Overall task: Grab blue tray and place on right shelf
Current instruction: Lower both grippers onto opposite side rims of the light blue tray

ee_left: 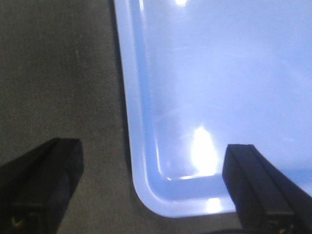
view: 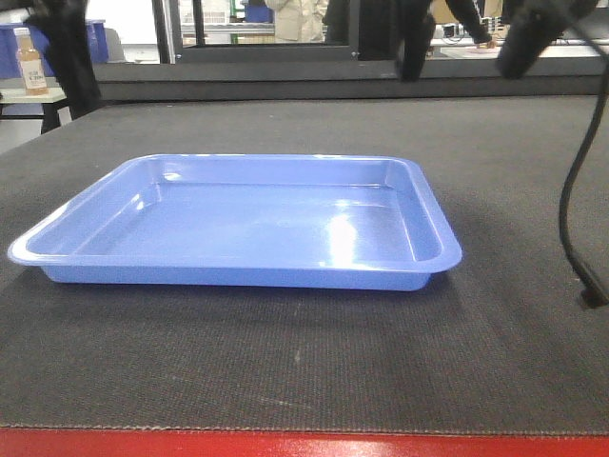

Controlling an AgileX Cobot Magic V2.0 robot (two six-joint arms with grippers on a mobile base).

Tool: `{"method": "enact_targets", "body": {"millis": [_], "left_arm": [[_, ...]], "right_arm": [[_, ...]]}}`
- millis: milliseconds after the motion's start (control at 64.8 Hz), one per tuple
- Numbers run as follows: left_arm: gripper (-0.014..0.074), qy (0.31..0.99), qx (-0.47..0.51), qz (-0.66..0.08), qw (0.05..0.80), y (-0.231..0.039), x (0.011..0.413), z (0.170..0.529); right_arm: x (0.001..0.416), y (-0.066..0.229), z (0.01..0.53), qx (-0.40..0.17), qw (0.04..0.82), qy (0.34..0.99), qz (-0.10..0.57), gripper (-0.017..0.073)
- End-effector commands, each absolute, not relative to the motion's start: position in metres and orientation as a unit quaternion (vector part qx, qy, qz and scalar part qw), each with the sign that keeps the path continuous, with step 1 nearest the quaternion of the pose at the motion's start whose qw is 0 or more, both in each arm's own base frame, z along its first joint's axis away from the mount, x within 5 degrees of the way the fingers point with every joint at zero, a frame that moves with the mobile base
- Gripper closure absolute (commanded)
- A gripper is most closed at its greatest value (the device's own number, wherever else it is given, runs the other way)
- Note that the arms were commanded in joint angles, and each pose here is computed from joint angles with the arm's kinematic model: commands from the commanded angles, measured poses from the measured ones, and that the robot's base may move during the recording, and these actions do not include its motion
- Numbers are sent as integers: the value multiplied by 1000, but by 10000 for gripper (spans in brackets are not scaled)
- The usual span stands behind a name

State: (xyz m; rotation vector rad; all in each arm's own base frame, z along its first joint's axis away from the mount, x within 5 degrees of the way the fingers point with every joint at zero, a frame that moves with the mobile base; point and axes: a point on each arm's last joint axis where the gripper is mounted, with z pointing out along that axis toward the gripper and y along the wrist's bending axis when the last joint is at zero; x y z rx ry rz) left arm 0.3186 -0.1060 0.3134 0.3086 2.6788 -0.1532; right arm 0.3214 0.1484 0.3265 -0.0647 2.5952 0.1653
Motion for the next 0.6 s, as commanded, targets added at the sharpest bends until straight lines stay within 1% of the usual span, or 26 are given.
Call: {"method": "enact_targets", "body": {"millis": [0,46,154,339,586], "left_arm": [[107,963,93,-61,245,-103,330,324],[107,965,93,-60,237,-105,335,318],[107,969,92,-58,221,-109,347,302],[107,974,86,-65,201,-115,360,280],[107,978,82,-63,180,-117,368,260]], "right_arm": [[330,145,340,10,307,949,71,-63],[335,144,332,23,296,952,70,-63],[347,146,311,29,270,961,60,-63],[360,152,280,27,236,970,48,-63],[370,159,255,22,217,975,45,-63]]}}
